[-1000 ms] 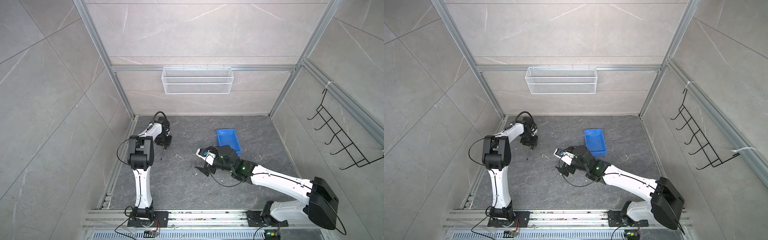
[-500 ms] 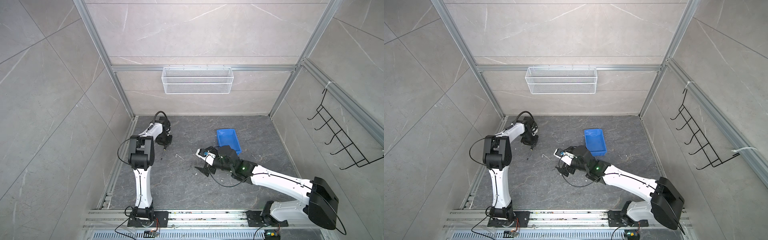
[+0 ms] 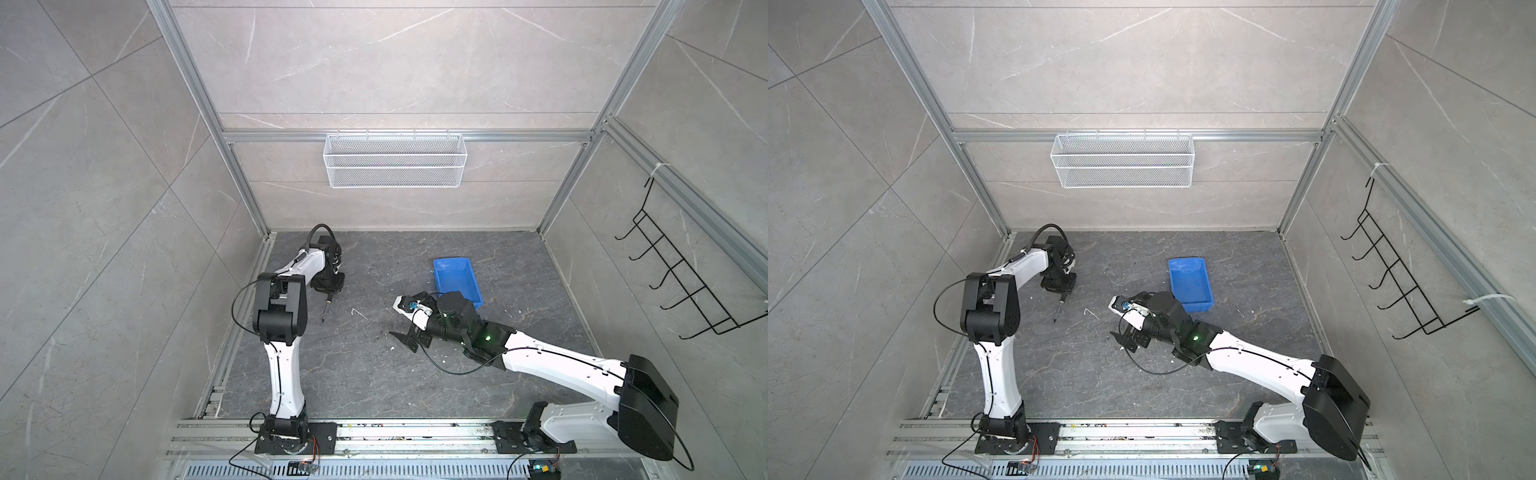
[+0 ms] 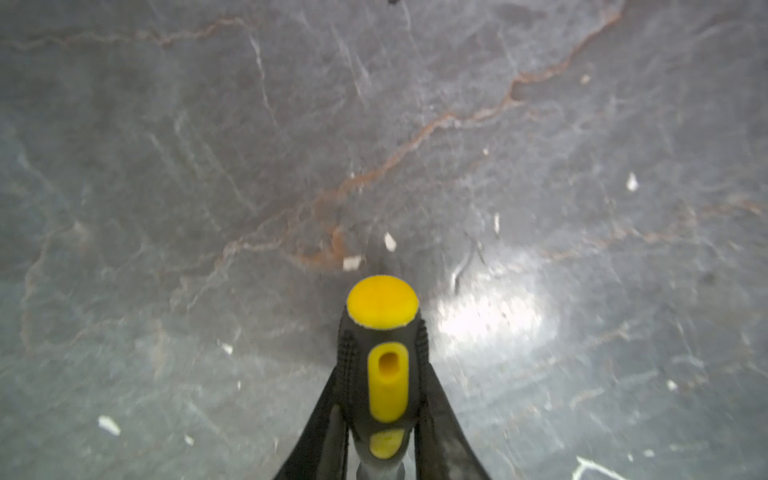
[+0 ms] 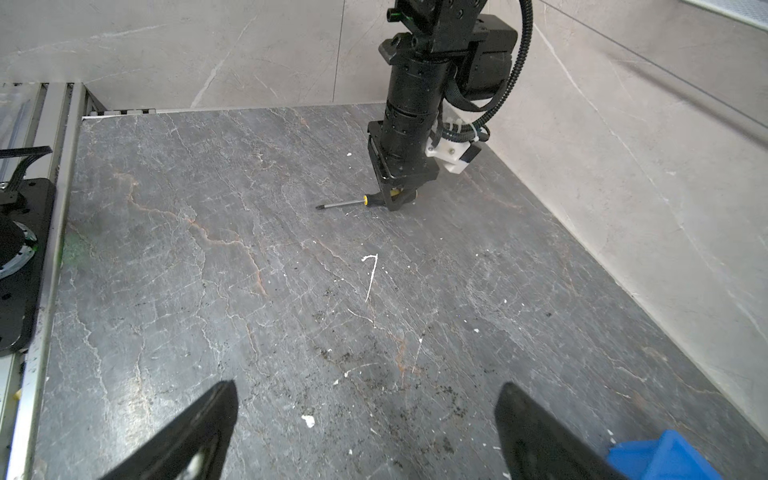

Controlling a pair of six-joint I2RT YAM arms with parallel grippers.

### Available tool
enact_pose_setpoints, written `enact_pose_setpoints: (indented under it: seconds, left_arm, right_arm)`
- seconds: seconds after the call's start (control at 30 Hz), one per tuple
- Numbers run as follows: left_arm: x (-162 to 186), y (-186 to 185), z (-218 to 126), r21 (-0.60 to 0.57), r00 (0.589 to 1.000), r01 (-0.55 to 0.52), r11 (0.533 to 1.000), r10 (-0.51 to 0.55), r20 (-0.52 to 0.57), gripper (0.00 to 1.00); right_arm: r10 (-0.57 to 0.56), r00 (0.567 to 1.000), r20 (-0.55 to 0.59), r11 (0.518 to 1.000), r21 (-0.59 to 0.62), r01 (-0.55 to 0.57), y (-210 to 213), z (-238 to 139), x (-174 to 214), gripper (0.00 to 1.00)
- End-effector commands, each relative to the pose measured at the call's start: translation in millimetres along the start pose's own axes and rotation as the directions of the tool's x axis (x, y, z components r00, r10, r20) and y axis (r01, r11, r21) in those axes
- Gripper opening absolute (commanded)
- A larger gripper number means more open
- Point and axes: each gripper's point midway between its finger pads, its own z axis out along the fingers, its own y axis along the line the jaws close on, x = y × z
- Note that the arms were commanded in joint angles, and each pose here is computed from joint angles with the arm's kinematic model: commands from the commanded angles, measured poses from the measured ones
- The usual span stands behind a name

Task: Put the screwdriver in the bin
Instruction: 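Lower the left gripper and close it on the screwdriver handle, then lift the screwdriver upright with the left gripper while the right gripper approaches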

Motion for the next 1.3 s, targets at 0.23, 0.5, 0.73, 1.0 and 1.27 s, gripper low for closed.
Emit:
enact_pose_setpoints:
  seconds: [0.23,0.5,0.73,1.0,1.27]
  left_arm:
    - [-34.4,-26.4,-111.0,0.089,0.937,0.014,0.996,-0.045,0.347,0.0]
    - [-42.2,-69.4,-179.4,0.315,0.826,-0.063,0.947,-0.128,0.549,0.0]
    - [-41.8,-117.8,-237.2,0.562,0.712,-0.244,0.79,-0.248,0.657,0.0]
    - [-32.1,-166.2,-284.6,0.731,0.634,-0.383,0.565,-0.414,0.653,0.0]
    - [-15.9,-219.5,-304.8,0.779,0.654,-0.464,0.422,-0.43,0.622,0.0]
  right_arm:
    - [0.057,0.987,0.149,0.997,0.045,-0.065,-7.0,-22.2,-29.3,0.99]
    - [0.127,0.952,0.278,0.985,0.077,-0.154,-18.0,-39.8,-51.2,0.99]
    - [0.256,0.893,0.371,0.953,0.058,-0.297,-33.5,-53.6,-60.5,0.99]
    - [0.427,0.806,0.41,0.885,-0.004,-0.466,-54.7,-59.9,-59.5,0.99]
    - [0.638,0.656,0.404,0.746,-0.111,-0.657,-83.9,-59.7,-49.8,0.95]
